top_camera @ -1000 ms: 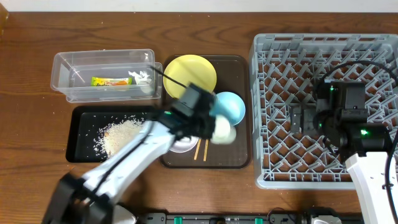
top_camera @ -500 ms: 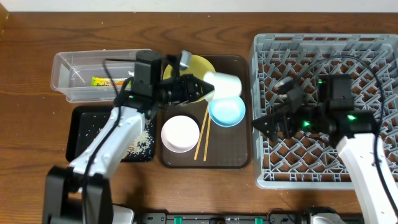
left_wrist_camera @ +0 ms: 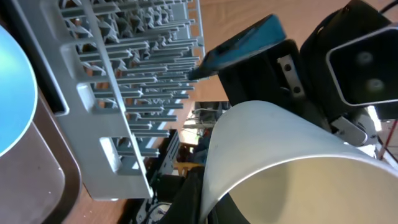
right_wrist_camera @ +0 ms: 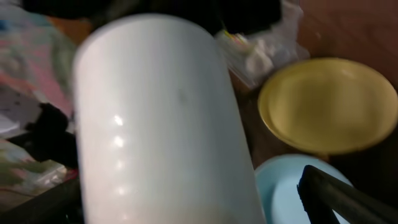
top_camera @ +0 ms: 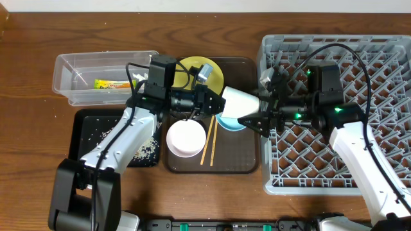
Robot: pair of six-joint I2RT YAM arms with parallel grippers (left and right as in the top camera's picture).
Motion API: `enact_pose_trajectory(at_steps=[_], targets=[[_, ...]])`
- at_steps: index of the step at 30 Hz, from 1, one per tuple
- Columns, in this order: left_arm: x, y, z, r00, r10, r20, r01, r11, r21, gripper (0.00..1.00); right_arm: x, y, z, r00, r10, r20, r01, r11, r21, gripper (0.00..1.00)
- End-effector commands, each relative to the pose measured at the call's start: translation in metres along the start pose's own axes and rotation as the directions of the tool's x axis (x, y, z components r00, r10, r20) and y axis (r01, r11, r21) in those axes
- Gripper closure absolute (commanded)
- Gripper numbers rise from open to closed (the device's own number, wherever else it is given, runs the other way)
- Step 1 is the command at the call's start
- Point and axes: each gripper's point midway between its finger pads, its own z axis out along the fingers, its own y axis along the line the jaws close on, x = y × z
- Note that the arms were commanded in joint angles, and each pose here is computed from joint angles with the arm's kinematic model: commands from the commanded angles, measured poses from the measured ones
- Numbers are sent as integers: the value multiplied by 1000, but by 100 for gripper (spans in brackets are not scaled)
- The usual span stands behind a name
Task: Sort waste into correct bins and load items into the dishwasher rack
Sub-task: 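Lift the pale cup and hand it to the right gripper, then place the pale cup upside down in the dish rack with the right gripper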
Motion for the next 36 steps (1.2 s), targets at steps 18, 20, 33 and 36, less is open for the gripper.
enact_pose_trajectory(at_steps=[18,20,33,36], targets=[[5,-9,0,999,2,-32,-1,999,34,93,-16,28,-2,997,-32,66,42,988,-151,50],[3,-9,0,1000,10,-26,-9,999,30,84,-15,25,-2,998,-18,56,25,991,-131,52],[-32,95,-42,958,201,205,-44,808,-588,46,15,-53,-57,963,270,-13,-239,872,427,58],[-30,91,-63,939,277,206,-61,720,-691,45,22,-65,-95,934,358,-3,-289,760,582,64]])
